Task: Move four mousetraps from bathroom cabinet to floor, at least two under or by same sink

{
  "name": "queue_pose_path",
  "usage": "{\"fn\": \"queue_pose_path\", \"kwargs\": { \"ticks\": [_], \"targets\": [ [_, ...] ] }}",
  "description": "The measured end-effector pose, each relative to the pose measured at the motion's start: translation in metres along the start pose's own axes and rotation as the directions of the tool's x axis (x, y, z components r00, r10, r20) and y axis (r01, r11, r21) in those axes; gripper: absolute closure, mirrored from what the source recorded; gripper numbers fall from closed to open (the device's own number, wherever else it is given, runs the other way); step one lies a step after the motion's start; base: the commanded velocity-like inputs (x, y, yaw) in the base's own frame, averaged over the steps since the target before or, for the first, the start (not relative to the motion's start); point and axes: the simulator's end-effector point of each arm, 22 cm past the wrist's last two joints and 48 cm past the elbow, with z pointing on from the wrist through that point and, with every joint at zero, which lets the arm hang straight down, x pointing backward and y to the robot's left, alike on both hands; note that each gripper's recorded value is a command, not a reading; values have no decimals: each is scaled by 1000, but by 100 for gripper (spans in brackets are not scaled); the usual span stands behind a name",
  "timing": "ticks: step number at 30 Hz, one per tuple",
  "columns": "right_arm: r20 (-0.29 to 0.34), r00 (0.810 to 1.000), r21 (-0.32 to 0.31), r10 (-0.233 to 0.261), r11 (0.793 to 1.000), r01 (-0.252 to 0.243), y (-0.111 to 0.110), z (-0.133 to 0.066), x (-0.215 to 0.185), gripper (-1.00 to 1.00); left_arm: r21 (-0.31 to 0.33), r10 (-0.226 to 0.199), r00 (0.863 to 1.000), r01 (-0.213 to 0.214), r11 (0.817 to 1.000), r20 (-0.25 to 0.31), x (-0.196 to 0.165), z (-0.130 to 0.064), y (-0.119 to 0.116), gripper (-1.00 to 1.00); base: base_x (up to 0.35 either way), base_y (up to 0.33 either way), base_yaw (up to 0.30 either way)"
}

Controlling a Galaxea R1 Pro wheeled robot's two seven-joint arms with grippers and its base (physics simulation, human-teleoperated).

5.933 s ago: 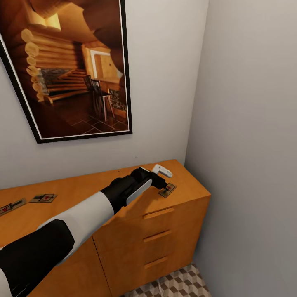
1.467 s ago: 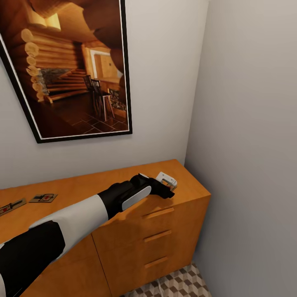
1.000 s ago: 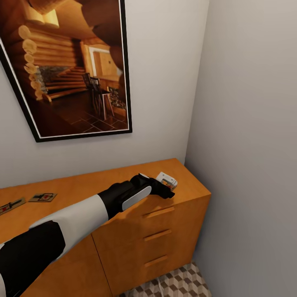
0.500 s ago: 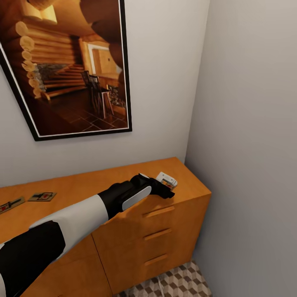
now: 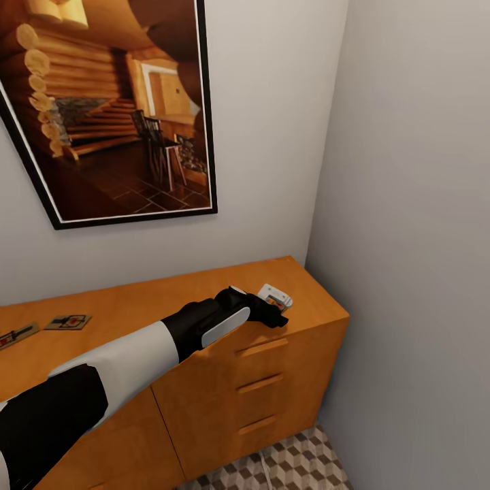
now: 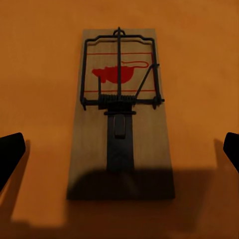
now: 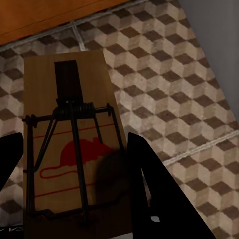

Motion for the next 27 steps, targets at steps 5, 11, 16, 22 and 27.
{"fn": "queue_pose_path", "kwargs": {
  "ticks": [5,11,16,22,27],
  "targets": [
    [-2,1000,0,0,1000,0,0,0,0,100,0,0,1000,0,1000,-1,0,0,0,-100,0,0,0],
    [-4,1000,0,0,1000,0,0,0,2,100,0,-1,1000,1,1000,-4,2,2,0,-100,0,0,0],
    [-9,1000,0,-1,1000,1,0,0,4,100,3,-6,1000,6,1000,-7,3,4,0,-100,0,0,0],
    [-11,1000,0,-1,1000,1,0,0,4,100,4,-7,1000,7,1000,-6,3,4,0,-100,0,0,0],
    [-11,1000,0,-1,1000,1,0,0,4,100,3,-6,1000,6,1000,-6,3,4,0,-100,0,0,0]
  ]
}}
